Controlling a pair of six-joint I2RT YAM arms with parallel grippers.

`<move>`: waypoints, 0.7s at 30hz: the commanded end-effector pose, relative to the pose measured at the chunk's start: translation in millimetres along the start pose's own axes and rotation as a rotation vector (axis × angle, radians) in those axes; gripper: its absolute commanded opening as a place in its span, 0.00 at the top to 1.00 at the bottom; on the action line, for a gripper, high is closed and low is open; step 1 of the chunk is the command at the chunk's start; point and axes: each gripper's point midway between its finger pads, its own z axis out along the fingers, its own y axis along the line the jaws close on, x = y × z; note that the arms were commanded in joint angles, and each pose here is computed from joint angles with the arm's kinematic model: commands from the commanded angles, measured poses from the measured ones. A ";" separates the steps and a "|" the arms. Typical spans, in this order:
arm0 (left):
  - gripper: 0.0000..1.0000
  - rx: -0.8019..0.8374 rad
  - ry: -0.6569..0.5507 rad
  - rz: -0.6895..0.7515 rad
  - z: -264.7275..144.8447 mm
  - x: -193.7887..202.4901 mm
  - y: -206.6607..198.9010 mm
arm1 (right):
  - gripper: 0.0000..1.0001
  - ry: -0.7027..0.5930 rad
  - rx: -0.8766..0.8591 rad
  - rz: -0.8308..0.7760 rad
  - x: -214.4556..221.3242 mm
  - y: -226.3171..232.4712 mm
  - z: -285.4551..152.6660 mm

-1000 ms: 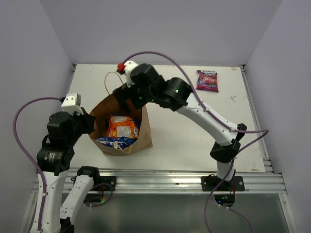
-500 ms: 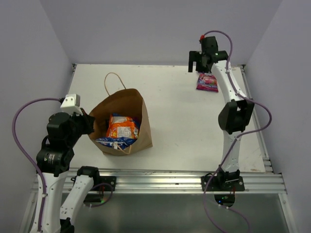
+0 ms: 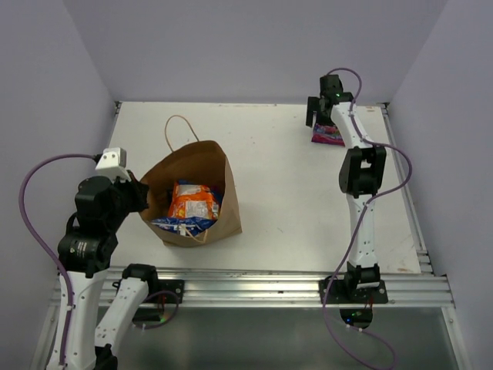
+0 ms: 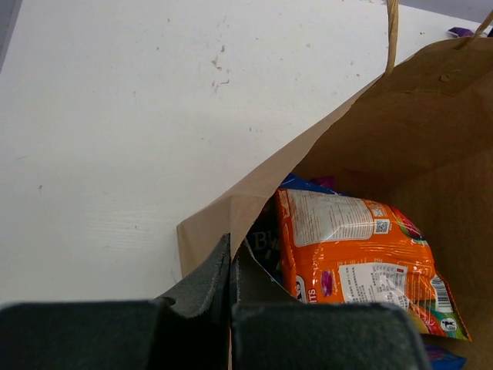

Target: Place the snacks into the paper bag

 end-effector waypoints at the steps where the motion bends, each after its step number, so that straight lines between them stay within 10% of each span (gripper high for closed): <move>1: 1.00 -0.023 -0.023 -0.003 -5.5 -12.5 1.3 | 0.01 -0.040 0.071 -0.013 -9.6 -14.4 11.6; 10: 1.00 -0.025 -0.009 -0.004 -4.6 -15.6 0.2 | 0.03 0.098 0.071 -0.030 40.9 -12.1 50.5; 11: 1.00 -0.025 -0.008 -0.001 -4.3 -15.4 0.3 | 0.10 0.123 0.069 -0.028 48.2 -11.6 51.6; 13: 1.00 -0.028 -0.010 0.000 -4.7 -15.4 1.0 | 0.70 0.153 0.058 -0.027 55.9 -11.9 52.1; 15: 1.00 -0.024 -0.011 0.000 -3.6 -15.1 0.5 | 1.00 0.189 0.054 -0.031 65.6 -12.4 48.5; 21: 1.00 0.004 -0.027 -0.007 2.7 -14.0 -3.7 | 1.00 0.060 -0.103 -0.027 23.2 5.5 -27.4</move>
